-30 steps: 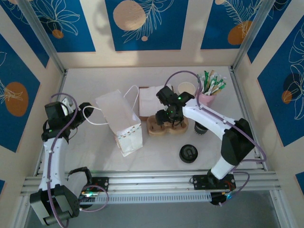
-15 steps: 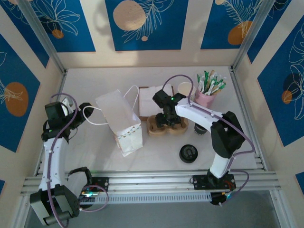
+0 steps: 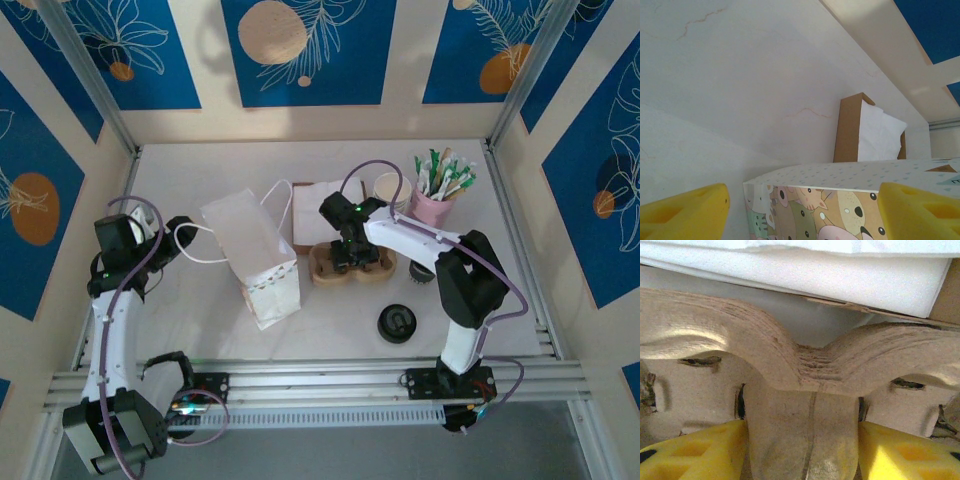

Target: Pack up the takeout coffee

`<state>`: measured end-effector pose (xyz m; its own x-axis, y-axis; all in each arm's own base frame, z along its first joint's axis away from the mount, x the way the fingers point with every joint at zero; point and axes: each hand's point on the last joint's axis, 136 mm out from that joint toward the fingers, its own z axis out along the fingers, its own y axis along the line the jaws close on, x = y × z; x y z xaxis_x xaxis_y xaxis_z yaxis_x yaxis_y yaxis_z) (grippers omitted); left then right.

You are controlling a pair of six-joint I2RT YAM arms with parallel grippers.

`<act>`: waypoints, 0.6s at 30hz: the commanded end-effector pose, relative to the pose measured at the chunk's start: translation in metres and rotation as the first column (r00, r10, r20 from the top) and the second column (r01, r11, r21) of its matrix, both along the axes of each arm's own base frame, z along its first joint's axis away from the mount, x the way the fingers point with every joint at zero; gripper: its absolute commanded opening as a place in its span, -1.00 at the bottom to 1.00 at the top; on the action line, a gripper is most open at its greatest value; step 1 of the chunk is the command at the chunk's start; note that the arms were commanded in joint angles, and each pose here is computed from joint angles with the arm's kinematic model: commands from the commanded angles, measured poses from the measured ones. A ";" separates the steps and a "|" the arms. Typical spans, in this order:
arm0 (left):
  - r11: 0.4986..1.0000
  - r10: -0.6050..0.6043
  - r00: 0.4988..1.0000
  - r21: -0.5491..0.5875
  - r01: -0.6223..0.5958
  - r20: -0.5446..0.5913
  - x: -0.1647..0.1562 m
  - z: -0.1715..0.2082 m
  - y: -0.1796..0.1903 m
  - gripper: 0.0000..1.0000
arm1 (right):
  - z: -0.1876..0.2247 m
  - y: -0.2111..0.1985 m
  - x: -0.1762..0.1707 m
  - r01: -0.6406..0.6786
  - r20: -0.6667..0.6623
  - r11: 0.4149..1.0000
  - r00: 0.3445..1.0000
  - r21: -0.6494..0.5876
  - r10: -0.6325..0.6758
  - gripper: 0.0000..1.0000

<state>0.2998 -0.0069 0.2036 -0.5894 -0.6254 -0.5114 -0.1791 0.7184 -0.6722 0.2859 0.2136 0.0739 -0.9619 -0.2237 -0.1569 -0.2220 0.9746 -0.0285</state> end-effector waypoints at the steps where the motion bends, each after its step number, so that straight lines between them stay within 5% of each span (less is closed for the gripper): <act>1: 1.000 -0.013 1.000 0.016 0.013 0.002 -0.003 0.001 -0.002 0.56 | 0.008 0.002 0.002 0.011 0.016 1.000 1.000 0.004 -0.011 0.18; 18: 0.997 0.035 0.999 0.069 -0.036 0.008 -0.007 0.013 0.008 0.68 | 0.055 0.001 0.004 0.004 0.119 0.996 0.993 0.094 -0.015 0.17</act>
